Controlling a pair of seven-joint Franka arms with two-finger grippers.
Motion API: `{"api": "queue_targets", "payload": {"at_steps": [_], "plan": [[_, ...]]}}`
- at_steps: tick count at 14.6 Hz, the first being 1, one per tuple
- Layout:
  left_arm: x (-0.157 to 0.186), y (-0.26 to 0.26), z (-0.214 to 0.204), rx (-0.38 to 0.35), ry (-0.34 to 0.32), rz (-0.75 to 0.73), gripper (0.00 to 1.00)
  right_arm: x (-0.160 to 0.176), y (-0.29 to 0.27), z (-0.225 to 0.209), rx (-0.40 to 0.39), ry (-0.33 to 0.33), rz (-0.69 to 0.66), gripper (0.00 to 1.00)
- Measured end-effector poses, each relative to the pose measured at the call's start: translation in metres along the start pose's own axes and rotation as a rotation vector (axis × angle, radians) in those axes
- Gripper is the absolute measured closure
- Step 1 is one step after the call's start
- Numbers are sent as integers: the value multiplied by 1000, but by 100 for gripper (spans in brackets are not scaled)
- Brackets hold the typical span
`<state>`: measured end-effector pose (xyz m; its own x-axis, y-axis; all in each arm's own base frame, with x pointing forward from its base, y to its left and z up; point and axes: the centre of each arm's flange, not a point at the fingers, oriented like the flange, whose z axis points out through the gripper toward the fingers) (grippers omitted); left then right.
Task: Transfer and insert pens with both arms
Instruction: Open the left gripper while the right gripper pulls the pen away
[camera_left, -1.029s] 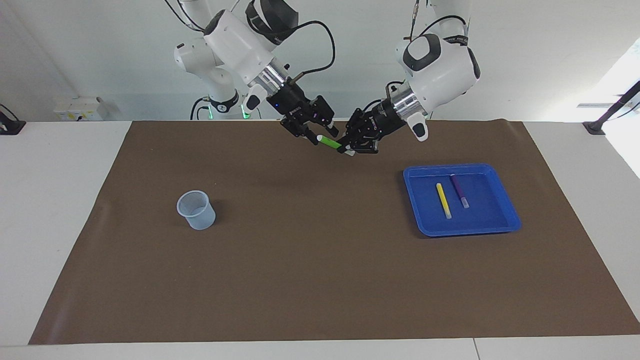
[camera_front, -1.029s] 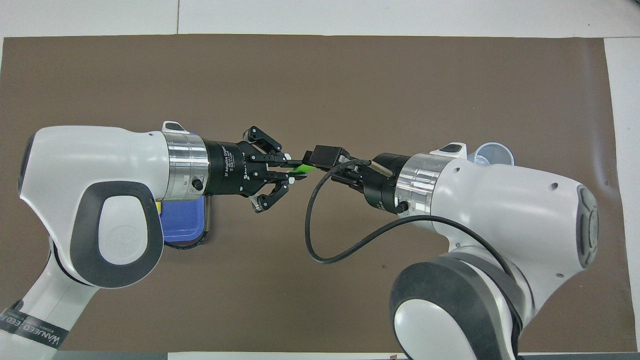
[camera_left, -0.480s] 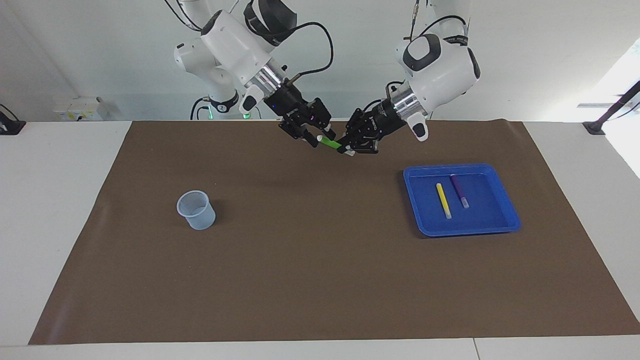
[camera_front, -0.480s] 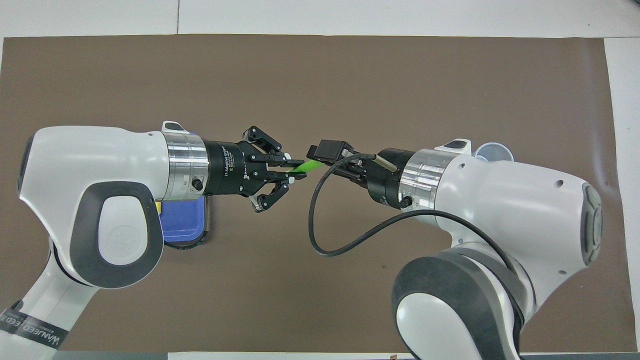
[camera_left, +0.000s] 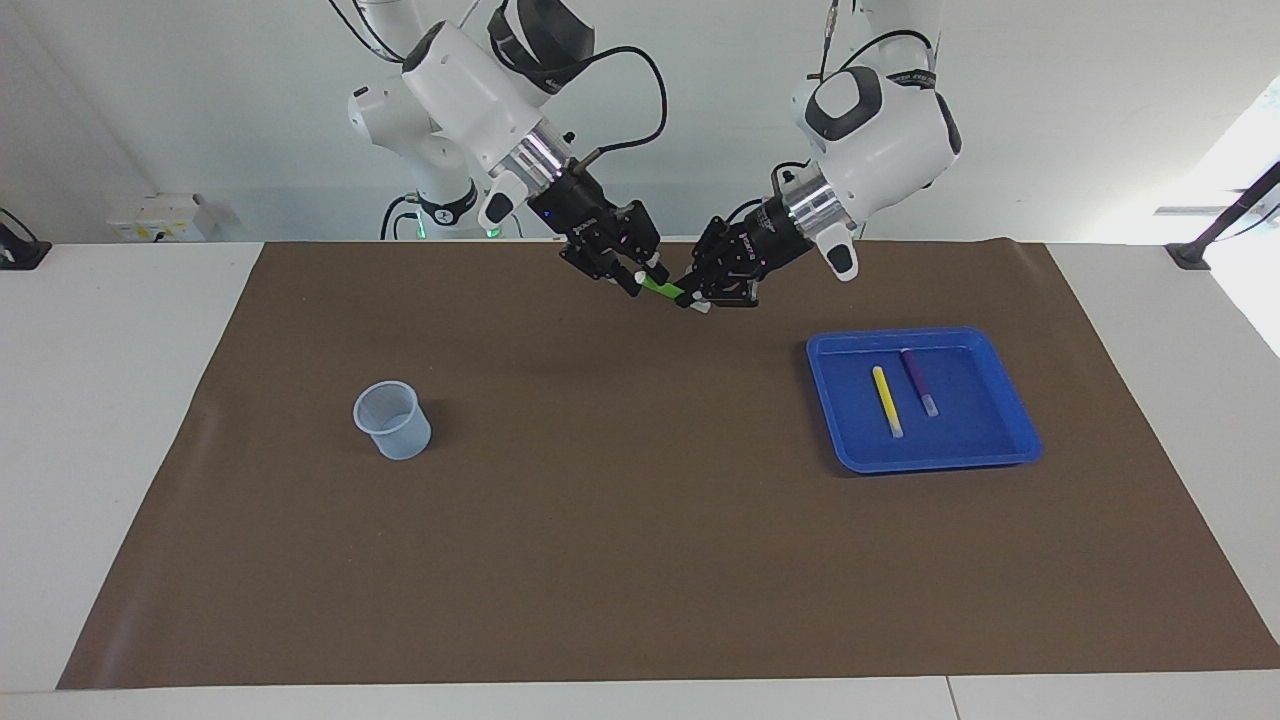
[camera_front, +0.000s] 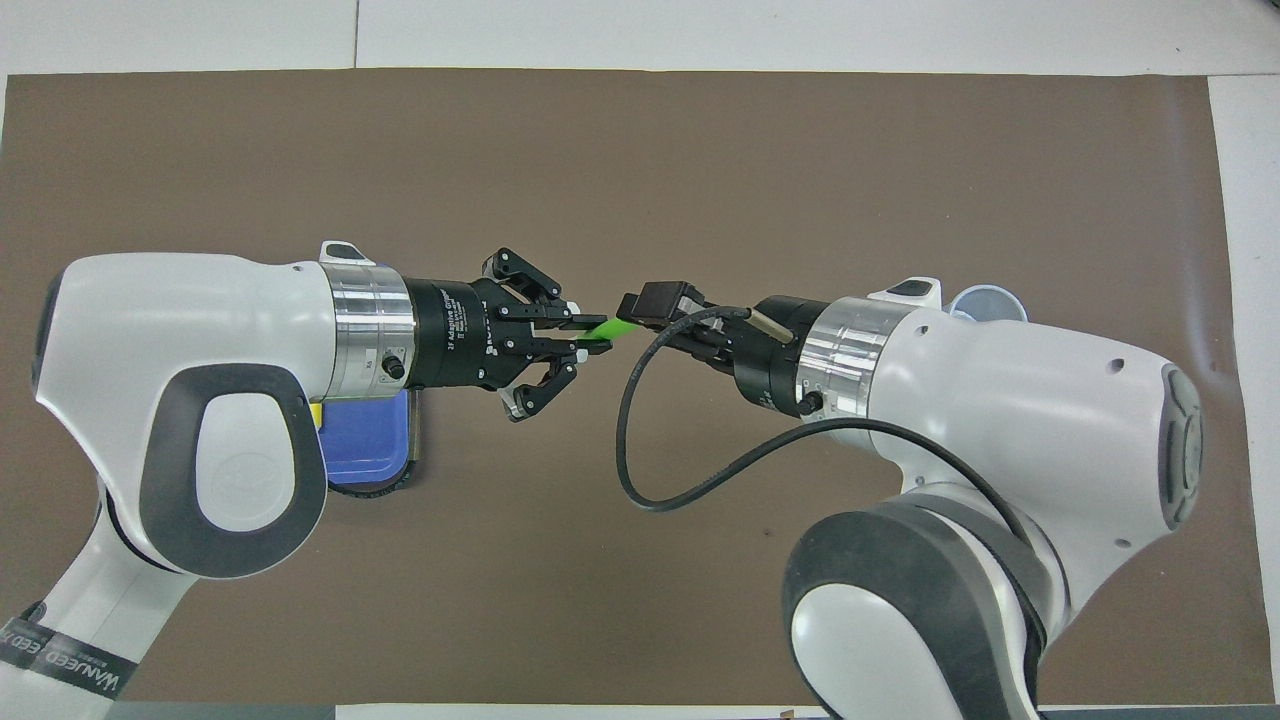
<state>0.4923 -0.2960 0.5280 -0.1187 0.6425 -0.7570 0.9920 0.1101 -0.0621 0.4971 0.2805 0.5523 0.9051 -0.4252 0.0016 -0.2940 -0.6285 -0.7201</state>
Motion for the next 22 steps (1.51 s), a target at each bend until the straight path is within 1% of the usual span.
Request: {"api": "queue_targets", "payload": {"at_steps": [1, 2, 3, 7, 8, 9, 10, 13, 14, 15, 17, 19, 22], "plan": [[0, -1, 1, 3, 1, 0, 83, 0, -2, -1, 4, 2, -3, 67], [0, -1, 2, 0, 2, 0, 83, 0, -3, -1, 3, 4, -8, 80], [0, -1, 1, -4, 1, 0, 83, 1, -2, -1, 1, 6, -8, 81], [-1, -3, 4, -18, 1, 4, 83, 3, -1, -2, -1, 8, -5, 81], [-3, -4, 5, -22, 0, 7, 80, 3, 0, -2, -2, 7, -4, 81], [-5, -5, 7, -24, -1, 10, 80, 2, 0, -1, -3, 5, -4, 81], [-7, -7, 8, -22, -1, 11, 73, 2, 0, 0, -4, 4, -5, 81], [-9, -10, 10, -19, -2, 8, 43, 0, 0, 1, -7, -4, -7, 81], [-8, -9, 9, -21, -2, 6, 32, -1, 0, 2, -14, -15, -9, 81], [-7, -7, 7, -24, -3, 4, 19, -3, 1, 3, -24, -32, -18, 81], [-2, -1, 1, -38, -4, 4, 0, -2, 7, 4, -63, -61, -65, 81], [5, 6, -6, -52, 6, 26, 0, 8, 17, -2, -117, -79, -139, 81], [16, 13, -13, -72, 103, 137, 0, 26, 36, -19, -206, -113, -240, 81]]}}
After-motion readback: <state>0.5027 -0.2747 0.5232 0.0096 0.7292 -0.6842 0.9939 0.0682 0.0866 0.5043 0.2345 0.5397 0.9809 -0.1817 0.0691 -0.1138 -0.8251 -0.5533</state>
